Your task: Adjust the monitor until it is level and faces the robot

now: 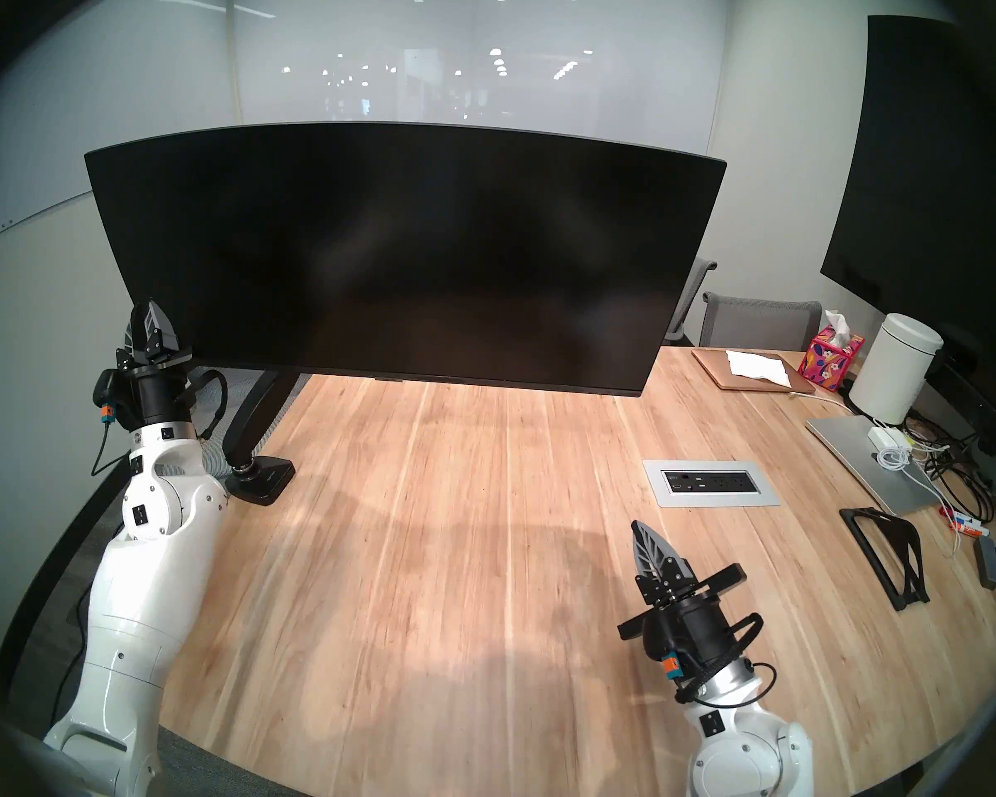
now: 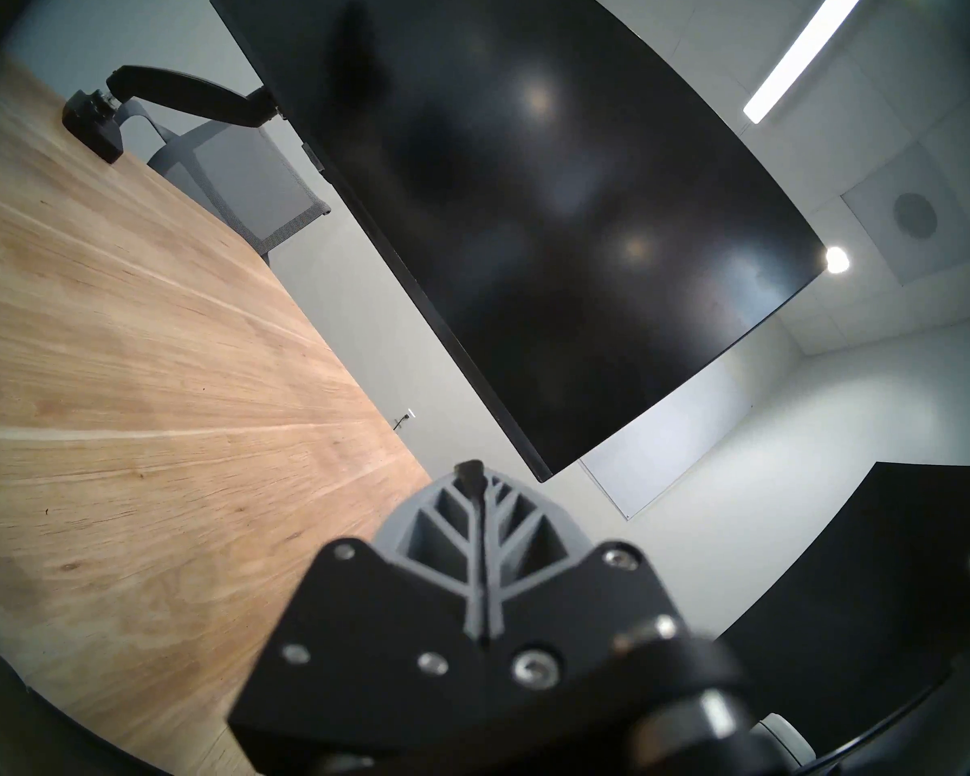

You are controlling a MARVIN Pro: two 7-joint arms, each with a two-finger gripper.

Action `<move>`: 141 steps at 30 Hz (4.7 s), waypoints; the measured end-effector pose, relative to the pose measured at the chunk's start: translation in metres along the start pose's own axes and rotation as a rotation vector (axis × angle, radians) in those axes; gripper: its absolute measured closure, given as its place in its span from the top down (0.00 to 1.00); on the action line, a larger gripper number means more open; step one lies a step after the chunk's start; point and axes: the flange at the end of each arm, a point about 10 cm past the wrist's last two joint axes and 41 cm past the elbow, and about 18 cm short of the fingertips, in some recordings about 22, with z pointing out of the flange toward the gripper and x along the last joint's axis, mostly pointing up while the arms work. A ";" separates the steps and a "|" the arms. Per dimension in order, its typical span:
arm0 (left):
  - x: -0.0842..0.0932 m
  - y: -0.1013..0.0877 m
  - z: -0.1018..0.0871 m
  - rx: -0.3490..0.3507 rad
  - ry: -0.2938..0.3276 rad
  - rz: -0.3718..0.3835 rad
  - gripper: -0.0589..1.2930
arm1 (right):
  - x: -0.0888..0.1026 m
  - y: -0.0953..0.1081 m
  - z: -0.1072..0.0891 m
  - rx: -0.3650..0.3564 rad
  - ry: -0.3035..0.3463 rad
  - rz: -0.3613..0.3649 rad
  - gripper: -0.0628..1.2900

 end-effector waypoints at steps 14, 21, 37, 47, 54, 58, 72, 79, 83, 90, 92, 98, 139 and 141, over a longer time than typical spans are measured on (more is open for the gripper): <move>0.000 0.000 0.000 0.000 0.000 0.000 0.35 | 0.004 -0.008 0.004 0.008 0.008 -0.037 0.03; 0.000 0.000 0.000 0.000 0.000 0.000 0.35 | 0.003 -0.008 0.006 0.002 0.010 -0.041 0.03; 0.000 0.000 0.000 -0.028 0.010 -0.016 0.98 | 0.005 -0.008 0.011 -0.011 0.014 -0.034 0.03; 0.000 -0.003 0.003 -0.075 0.006 -0.017 0.98 | 0.005 -0.008 0.012 -0.013 0.014 -0.033 0.03; 0.002 -0.003 0.004 -0.099 0.006 -0.007 0.98 | 0.004 -0.007 0.012 -0.015 0.014 -0.030 0.03; 0.002 -0.003 0.005 -0.109 0.005 0.001 0.98 | 0.002 -0.006 0.012 -0.015 0.014 -0.032 0.03; 0.003 -0.004 0.005 -0.111 0.009 0.035 0.98 | -0.003 -0.001 0.010 -0.011 0.012 -0.032 0.03; 0.004 -0.004 0.005 -0.118 0.023 0.065 0.98 | -0.004 0.000 0.009 -0.009 0.013 -0.030 0.03; 0.004 -0.004 0.005 -0.119 0.034 0.083 0.98 | -0.004 0.001 0.009 -0.009 0.013 -0.028 0.03; 0.004 -0.001 0.004 -0.047 0.015 0.107 0.98 | -0.004 0.001 0.010 -0.007 0.014 -0.027 0.03; 0.004 0.000 0.004 -0.034 0.008 0.109 0.98 | -0.004 0.001 0.010 -0.007 0.014 -0.026 0.03; 0.003 0.003 0.003 -0.013 -0.005 0.116 0.98 | -0.001 0.000 0.007 -0.006 0.018 -0.022 0.03; 0.078 0.047 -0.081 -0.148 0.159 -0.029 0.98 | -0.001 -0.005 0.006 -0.006 0.017 -0.006 0.03; 0.081 0.047 -0.085 -0.150 0.152 -0.025 0.98 | -0.001 -0.006 0.007 -0.006 0.017 -0.005 0.03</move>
